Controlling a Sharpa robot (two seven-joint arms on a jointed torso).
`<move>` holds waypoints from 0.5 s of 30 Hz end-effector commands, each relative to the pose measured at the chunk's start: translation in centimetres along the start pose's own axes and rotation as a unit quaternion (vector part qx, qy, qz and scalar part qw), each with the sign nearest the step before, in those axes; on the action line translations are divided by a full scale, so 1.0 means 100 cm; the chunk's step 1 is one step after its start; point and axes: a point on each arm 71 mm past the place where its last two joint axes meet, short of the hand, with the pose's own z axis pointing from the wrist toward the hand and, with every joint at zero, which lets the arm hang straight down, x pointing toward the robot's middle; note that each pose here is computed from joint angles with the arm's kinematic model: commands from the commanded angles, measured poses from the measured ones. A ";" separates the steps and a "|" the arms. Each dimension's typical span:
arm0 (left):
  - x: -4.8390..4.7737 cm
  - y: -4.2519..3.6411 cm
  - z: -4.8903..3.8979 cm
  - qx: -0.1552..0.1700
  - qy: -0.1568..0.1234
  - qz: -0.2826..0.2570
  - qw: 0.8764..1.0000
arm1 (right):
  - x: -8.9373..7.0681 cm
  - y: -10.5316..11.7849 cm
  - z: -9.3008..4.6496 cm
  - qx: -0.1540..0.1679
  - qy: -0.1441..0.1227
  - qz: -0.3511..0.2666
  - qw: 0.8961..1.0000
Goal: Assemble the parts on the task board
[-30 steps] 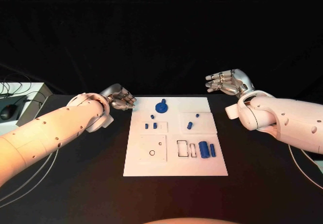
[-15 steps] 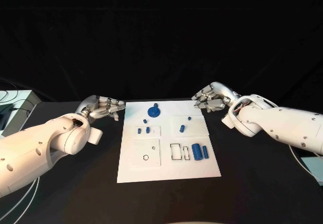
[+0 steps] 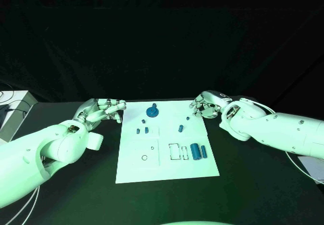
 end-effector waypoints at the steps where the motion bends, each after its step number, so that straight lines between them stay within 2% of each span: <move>1: 0.0042 -0.0026 -0.0013 0.017 0.016 -0.028 0.999 | 0.007 -0.002 0.000 0.018 0.014 -0.060 0.998; 7: 0.0045 -0.0020 -0.0028 0.017 0.016 -0.029 0.999 | 0.015 0.001 0.002 0.026 0.019 -0.083 0.996; 15: 0.0039 -0.0010 -0.0037 0.017 0.015 -0.033 0.999 | 0.027 0.009 0.007 0.026 0.041 -0.094 0.994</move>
